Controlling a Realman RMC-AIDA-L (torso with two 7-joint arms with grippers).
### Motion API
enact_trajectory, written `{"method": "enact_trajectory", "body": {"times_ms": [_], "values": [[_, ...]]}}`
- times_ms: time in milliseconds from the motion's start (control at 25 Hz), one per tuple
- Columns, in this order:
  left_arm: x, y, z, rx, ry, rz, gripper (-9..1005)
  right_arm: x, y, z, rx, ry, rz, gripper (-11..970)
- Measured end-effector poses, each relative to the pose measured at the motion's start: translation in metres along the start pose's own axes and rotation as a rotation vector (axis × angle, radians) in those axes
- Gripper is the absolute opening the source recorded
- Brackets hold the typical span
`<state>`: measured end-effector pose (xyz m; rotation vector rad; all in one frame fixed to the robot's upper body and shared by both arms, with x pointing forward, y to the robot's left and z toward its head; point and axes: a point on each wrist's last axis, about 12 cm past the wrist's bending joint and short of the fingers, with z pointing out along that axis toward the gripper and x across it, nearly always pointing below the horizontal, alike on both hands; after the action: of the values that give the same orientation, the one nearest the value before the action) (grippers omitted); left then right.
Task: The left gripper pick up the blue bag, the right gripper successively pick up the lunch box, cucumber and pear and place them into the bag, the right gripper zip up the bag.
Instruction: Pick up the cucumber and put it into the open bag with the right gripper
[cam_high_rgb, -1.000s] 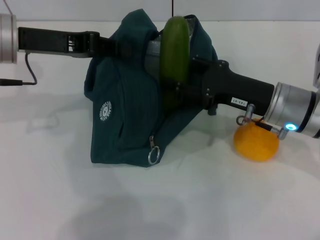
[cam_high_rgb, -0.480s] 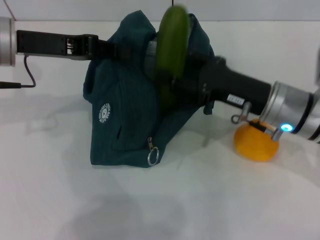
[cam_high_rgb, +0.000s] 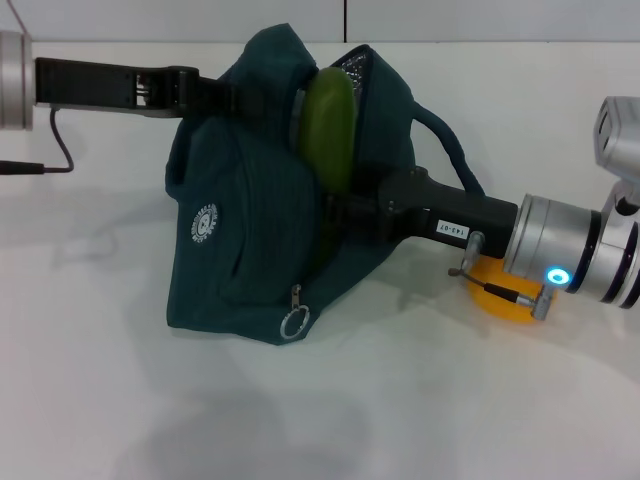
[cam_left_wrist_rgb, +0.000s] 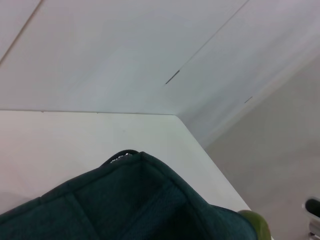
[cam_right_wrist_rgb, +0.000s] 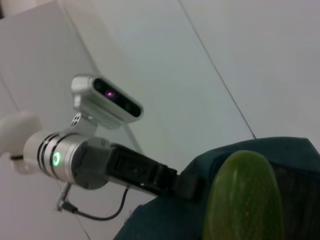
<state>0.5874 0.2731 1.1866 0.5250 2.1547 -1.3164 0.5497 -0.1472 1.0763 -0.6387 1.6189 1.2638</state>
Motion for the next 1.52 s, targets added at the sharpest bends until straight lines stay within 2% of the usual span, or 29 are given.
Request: {"method": "enact_trajectory", "body": {"times_ms": [360,600,1400,1520], "values": [[0.001,0.0,0.0,0.0,-0.001,0.0,51,-0.005,0.003,0.006,-0.058,0.051,0.112,672],[0.001,0.0,0.0,0.0,-0.001,0.001,51,-0.005,0.004,0.01,-0.076,0.095,0.101,673],[0.0,0.002,-0.004,-0.011,-0.01,0.003,52,-0.015,-0.007,-0.001,-0.029,0.045,0.092,678],[0.001,0.003,-0.005,-0.013,-0.008,0.004,52,-0.021,-0.007,-0.008,-0.042,-0.021,0.086,733]]}}
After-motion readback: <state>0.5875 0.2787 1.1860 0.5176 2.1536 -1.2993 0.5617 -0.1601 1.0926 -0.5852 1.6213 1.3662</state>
